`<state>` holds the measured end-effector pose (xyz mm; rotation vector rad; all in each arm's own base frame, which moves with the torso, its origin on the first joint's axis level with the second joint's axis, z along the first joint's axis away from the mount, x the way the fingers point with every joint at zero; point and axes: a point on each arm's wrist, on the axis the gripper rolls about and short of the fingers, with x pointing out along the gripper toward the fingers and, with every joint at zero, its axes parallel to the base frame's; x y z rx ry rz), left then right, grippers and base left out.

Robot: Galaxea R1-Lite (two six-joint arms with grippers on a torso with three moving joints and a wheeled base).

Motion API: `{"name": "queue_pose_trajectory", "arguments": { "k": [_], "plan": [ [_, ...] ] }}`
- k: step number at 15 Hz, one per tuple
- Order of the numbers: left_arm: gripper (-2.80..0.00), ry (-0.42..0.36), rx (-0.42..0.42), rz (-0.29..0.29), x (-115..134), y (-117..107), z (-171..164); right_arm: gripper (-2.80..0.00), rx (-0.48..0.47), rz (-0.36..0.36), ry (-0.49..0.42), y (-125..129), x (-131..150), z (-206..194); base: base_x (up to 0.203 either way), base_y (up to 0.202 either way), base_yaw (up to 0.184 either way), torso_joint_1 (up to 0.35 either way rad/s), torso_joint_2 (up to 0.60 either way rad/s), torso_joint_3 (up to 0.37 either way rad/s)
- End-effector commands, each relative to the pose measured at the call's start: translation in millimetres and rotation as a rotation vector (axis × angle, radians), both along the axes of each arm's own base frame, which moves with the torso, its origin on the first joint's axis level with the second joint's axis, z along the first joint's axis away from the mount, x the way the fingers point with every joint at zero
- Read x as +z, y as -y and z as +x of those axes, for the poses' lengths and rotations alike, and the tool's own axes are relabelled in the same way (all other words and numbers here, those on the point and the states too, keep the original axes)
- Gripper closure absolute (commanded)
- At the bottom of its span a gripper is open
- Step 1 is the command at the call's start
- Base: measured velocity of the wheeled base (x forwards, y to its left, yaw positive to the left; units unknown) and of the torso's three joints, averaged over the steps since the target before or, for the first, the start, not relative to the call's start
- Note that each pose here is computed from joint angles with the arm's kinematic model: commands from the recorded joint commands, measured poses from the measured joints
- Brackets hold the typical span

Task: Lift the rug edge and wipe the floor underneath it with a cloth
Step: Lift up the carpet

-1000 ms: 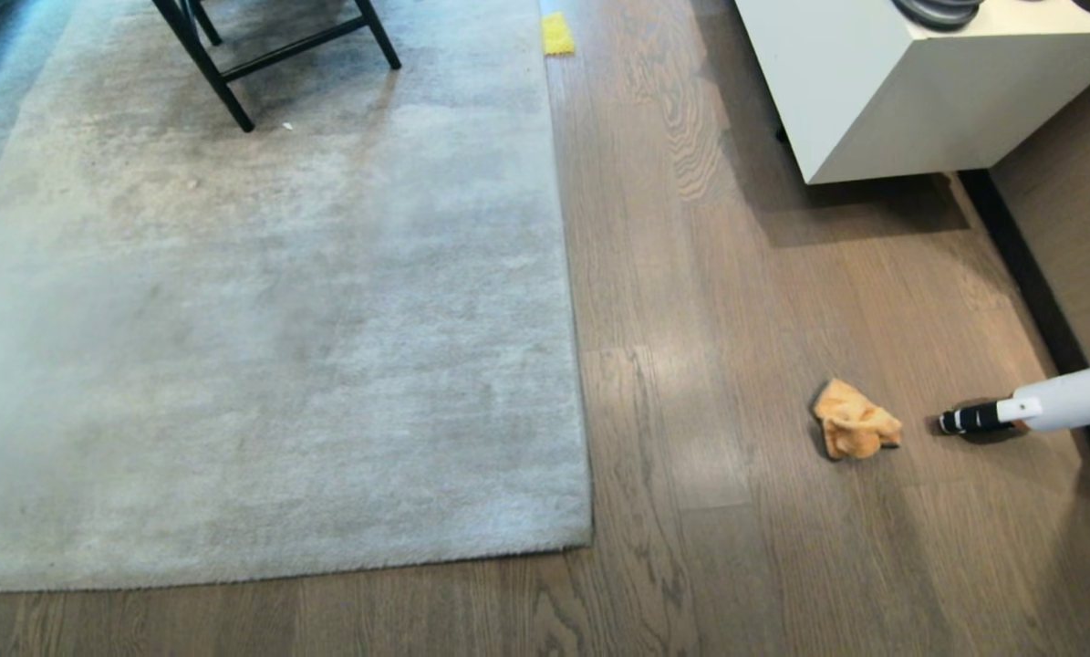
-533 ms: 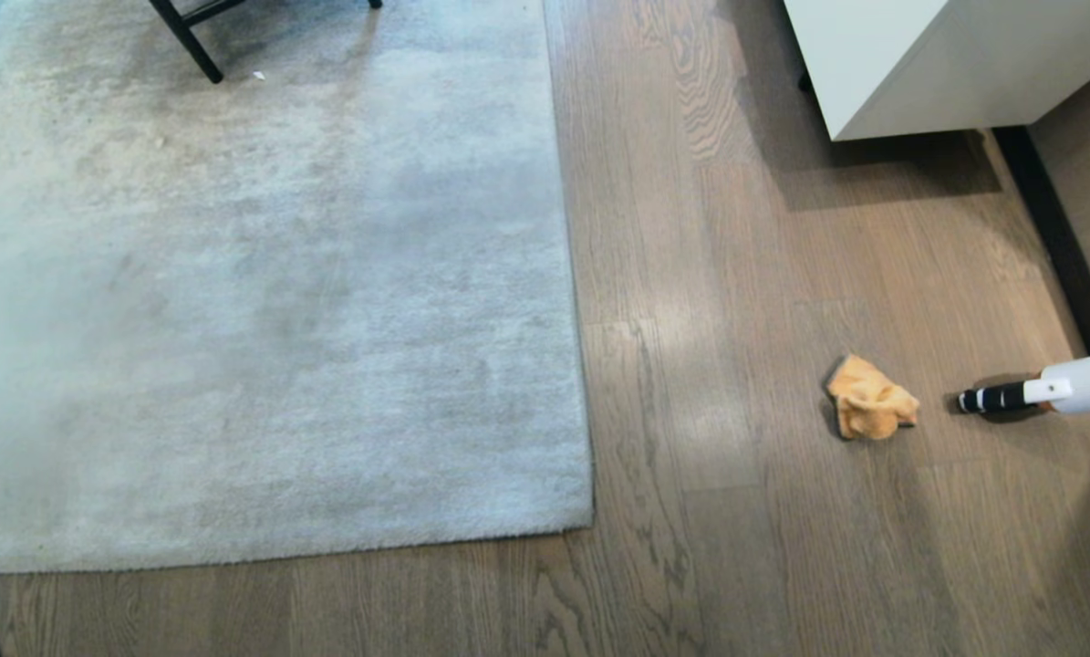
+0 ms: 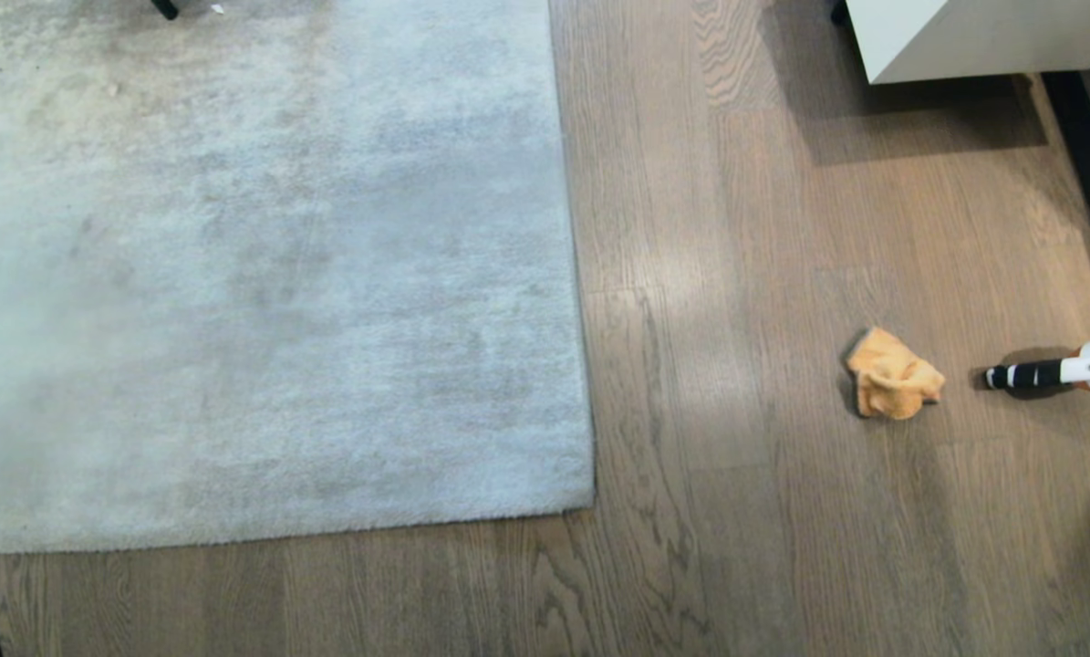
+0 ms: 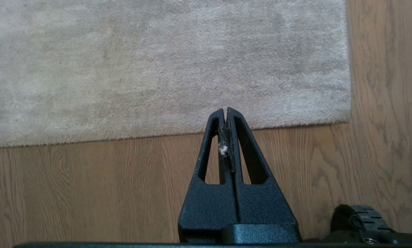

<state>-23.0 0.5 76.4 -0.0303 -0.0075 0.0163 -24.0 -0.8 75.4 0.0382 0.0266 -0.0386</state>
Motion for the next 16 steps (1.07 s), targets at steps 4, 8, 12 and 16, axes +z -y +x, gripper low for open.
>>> {"name": "queue_pose_trajectory", "arguments": {
  "k": [4, 8, 12, 16],
  "plan": [
    [0.00, -0.001, 0.000, -0.004, 0.0, 0.0, 0.1, 0.00, 0.000, 0.000, -0.002, 0.0, 0.0, 0.1, 0.000, 0.000, 0.000, 0.008, 0.00, -0.197],
    [0.00, -0.002, 0.000, -0.005, -0.2, 0.0, 0.1, 0.00, 0.000, 0.001, -0.002, 0.0, 0.0, 0.1, 0.000, 0.000, 0.000, 0.003, 0.00, -0.198],
    [0.00, -0.001, 0.001, -0.007, 0.0, 0.0, 0.1, 0.00, 0.000, 0.001, -0.002, 0.0, 0.0, 0.1, 0.000, 0.000, 0.000, 0.003, 0.01, -0.194],
    [0.00, -0.001, 0.002, -0.011, 0.0, 0.0, 0.1, 0.00, 0.000, 0.001, -0.002, 0.0, 0.0, 0.1, 0.000, 0.000, 0.000, 0.001, 0.00, -0.194]
  ]
}}
